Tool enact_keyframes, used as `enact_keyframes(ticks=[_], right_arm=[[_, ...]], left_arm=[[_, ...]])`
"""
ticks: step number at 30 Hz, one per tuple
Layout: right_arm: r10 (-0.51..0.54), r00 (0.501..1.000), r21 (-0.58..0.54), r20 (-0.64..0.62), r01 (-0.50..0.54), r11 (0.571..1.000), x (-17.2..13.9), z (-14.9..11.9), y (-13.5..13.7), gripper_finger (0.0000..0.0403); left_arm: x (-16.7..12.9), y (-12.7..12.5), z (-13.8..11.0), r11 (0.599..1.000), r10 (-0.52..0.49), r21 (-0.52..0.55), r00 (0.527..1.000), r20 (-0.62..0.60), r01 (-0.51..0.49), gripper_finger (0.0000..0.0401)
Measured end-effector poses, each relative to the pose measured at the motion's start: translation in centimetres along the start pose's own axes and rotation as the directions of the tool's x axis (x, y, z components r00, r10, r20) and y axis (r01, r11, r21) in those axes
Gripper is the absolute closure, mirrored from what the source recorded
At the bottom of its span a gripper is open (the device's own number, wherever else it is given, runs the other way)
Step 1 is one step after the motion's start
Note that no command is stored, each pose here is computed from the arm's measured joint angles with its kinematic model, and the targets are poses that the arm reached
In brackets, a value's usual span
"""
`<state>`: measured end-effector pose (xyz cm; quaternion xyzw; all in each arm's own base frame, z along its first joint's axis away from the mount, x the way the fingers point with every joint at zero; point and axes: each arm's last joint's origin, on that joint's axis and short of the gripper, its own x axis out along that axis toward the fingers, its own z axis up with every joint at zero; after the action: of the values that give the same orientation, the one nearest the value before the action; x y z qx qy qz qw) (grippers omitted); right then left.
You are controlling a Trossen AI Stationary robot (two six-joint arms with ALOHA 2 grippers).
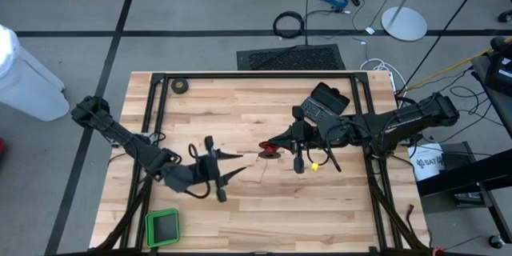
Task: Coil cords
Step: Coil the red wire into the spool
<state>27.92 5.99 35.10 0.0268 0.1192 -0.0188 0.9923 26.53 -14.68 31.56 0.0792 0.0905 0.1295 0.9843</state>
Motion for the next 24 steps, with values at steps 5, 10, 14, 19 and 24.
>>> enact_keyframes(ticks=[5,10,14,19,24], right_arm=[[0.001,1.0,-0.007,0.001,-0.001,1.0,0.0,0.0,0.0,0.0403],[0.002,1.0,-0.022,0.001,-0.002,1.0,0.0,0.0,0.0,0.0403],[0.003,1.0,-0.022,0.002,-0.002,1.0,0.0,0.0,0.0,0.0403],[0.003,1.0,-0.03,0.003,-0.003,1.0,0.0,0.0,0.0,0.0403],[0.006,1.0,-0.03,0.001,-0.005,1.0,0.0,0.0,0.0,0.0403]], left_arm=[[1.4,0.6,0.8,0.996,0.041,0.077,0.996,0.08,-0.047,0.0238],[2.9,1.7,0.7,0.996,-0.042,0.081,0.995,0.088,0.035,0.0237],[4.0,2.4,0.6,0.991,-0.13,0.032,0.987,0.098,0.128,0.0237],[5.3,2.7,-0.1,0.988,-0.15,0.037,0.985,0.082,0.147,0.0237],[6.2,2.8,-0.4,0.983,-0.181,0.003,0.978,0.104,0.182,0.0237]])
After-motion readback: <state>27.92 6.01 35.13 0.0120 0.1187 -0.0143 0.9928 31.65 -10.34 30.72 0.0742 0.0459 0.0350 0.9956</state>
